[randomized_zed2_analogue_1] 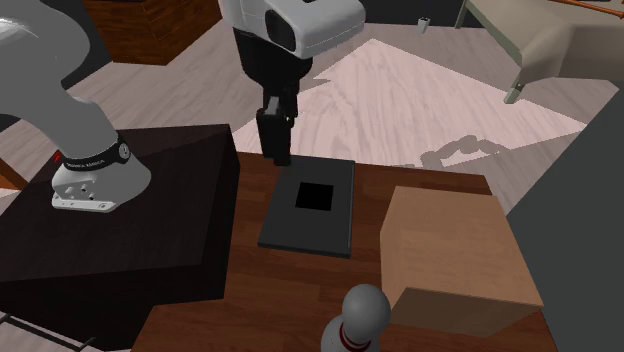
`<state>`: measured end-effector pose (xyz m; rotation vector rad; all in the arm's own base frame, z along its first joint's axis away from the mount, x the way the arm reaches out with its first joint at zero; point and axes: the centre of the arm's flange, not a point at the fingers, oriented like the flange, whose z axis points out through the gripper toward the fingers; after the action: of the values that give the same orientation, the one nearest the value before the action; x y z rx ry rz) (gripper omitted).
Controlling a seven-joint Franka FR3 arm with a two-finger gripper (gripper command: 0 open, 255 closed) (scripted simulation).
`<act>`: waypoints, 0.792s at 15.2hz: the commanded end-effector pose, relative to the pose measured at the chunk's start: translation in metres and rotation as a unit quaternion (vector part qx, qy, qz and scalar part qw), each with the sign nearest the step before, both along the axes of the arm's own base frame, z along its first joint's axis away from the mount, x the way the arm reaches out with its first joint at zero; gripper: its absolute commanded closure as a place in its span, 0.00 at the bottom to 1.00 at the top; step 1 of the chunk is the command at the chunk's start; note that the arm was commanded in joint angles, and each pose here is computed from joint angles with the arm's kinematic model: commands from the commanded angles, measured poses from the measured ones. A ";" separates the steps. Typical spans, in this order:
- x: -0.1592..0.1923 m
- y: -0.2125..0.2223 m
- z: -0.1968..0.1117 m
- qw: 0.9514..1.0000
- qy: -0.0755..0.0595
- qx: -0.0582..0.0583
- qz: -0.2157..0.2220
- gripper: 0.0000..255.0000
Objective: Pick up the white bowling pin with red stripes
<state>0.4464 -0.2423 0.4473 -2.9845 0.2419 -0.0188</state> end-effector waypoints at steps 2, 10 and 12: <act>0.013 -0.030 -0.017 1.000 0.003 0.002 -0.001 0.00; 0.054 -0.117 -0.066 1.000 0.012 0.007 -0.004 0.00; 0.064 -0.139 -0.079 1.000 0.014 0.008 -0.005 0.00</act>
<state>0.5005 -0.3712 0.3760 -2.9713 0.2608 0.0209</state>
